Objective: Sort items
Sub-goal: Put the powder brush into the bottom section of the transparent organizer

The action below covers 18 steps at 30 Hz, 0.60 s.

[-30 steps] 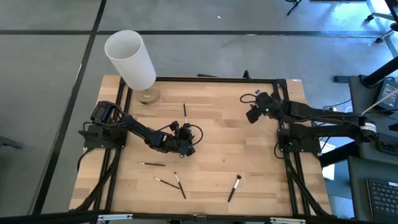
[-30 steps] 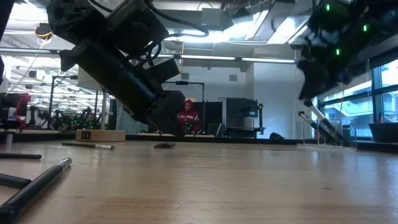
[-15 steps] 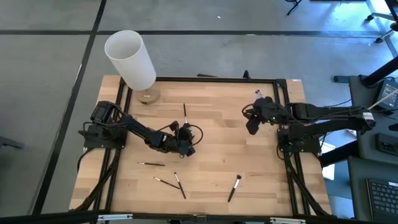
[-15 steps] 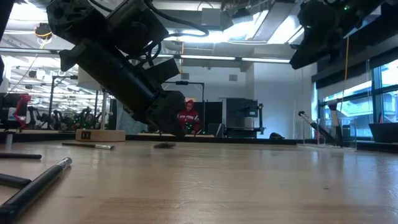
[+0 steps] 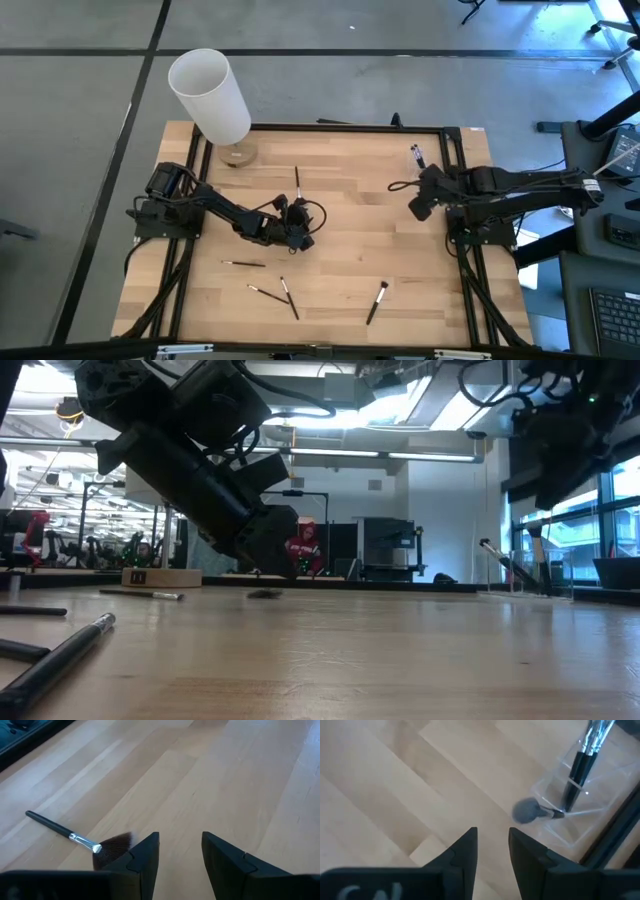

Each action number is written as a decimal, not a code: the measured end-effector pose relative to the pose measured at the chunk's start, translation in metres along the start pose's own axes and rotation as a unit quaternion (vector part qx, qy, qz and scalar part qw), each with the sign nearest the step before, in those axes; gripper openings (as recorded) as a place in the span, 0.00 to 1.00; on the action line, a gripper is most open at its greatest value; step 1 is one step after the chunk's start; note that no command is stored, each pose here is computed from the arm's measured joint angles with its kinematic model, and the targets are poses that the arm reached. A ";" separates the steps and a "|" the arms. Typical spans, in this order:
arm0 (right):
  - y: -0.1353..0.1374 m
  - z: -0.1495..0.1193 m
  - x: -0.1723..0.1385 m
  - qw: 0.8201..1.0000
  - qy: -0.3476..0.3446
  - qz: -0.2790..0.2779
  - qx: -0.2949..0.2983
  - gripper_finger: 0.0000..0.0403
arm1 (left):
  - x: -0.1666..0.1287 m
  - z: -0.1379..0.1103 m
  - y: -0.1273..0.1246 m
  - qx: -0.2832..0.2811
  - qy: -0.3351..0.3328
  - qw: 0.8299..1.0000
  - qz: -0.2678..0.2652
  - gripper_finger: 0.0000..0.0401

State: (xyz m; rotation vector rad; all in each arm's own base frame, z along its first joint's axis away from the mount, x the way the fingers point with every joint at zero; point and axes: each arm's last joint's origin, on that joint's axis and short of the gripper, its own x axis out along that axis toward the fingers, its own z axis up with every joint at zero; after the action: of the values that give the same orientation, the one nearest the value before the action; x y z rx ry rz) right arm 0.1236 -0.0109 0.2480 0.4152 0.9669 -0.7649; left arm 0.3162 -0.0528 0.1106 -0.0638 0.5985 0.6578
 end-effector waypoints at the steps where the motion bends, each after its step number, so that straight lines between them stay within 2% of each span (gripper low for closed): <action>1: 0.000 0.000 0.000 1.000 0.003 0.000 -0.001 0.27 | 0.000 0.000 0.000 0.000 -0.001 1.000 0.003 0.36; 8: 0.000 -0.002 0.003 1.000 0.025 -0.004 -0.006 0.27 | 0.000 0.000 0.000 0.001 -0.003 1.000 0.005 0.36; 13: 0.001 0.002 0.017 0.997 0.059 -0.058 -0.011 0.27 | 0.000 0.000 0.000 0.003 -0.003 1.000 0.004 0.36; 18: 0.002 0.013 0.039 0.988 0.081 -0.122 -0.040 0.27 | 0.000 0.000 0.000 0.004 -0.003 1.000 0.005 0.36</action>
State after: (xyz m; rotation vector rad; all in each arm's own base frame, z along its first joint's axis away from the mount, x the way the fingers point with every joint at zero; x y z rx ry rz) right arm 0.1456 -0.0330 0.2215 0.2952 1.2128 -0.9206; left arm 0.3163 -0.0522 0.1110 -0.0503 0.5954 0.6652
